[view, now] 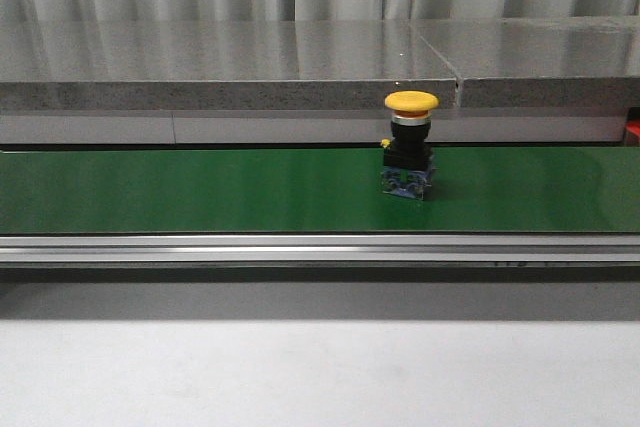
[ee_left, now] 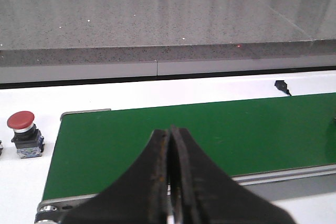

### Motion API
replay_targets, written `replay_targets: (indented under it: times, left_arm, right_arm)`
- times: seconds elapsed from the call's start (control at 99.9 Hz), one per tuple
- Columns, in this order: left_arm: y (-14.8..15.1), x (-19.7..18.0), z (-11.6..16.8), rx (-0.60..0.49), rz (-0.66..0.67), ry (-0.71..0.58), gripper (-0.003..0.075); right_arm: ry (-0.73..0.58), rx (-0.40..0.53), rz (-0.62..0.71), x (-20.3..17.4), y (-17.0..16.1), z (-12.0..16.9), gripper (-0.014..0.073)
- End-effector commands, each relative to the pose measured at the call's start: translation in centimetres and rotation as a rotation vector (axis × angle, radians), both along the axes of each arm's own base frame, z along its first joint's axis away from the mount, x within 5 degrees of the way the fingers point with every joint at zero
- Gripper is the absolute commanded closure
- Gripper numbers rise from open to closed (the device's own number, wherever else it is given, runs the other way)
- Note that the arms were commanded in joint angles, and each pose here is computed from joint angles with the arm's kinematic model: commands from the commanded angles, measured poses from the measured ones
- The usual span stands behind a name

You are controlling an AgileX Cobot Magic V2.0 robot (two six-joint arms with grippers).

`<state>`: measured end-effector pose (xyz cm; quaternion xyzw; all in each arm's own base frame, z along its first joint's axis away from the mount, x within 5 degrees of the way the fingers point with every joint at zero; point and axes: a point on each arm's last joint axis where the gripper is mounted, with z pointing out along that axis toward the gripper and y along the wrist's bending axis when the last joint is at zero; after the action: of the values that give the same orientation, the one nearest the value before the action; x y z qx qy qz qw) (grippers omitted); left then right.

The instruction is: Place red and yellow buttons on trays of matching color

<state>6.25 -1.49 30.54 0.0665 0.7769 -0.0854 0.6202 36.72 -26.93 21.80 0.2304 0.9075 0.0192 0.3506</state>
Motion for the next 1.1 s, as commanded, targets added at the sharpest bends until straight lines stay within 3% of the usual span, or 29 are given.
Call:
replay_targets:
  times: [0.0, 0.29, 0.481, 0.831, 1.091]
  left_arm:
    - [0.0, 0.0, 1.6, -0.031, -0.004, -0.091, 0.0739]
    - [0.0, 0.0, 1.6, -0.031, -0.004, -0.091, 0.0739]
    - [0.0, 0.0, 1.6, -0.031, -0.004, -0.091, 0.0739]
    - [0.0, 0.0, 1.6, -0.031, -0.004, -0.091, 0.0739]
    - [0.0, 0.0, 1.6, -0.031, -0.004, -0.091, 0.0739]
  right_arm:
    - [-0.146, -0.088, -0.033, -0.7, 0.4, 6.1, -0.0058]
    - [-0.28, -0.119, -0.015, -3.1, 3.1, 13.0, -0.0058]
    - [-0.375, -0.127, 0.023, -5.5, 5.7, 15.7, -0.0058]
    - [-0.475, -0.081, 0.173, -10.3, 13.3, 15.0, -0.0058]
    - [-0.411, -0.026, 0.389, -12.1, 18.9, 13.4, -0.0058]
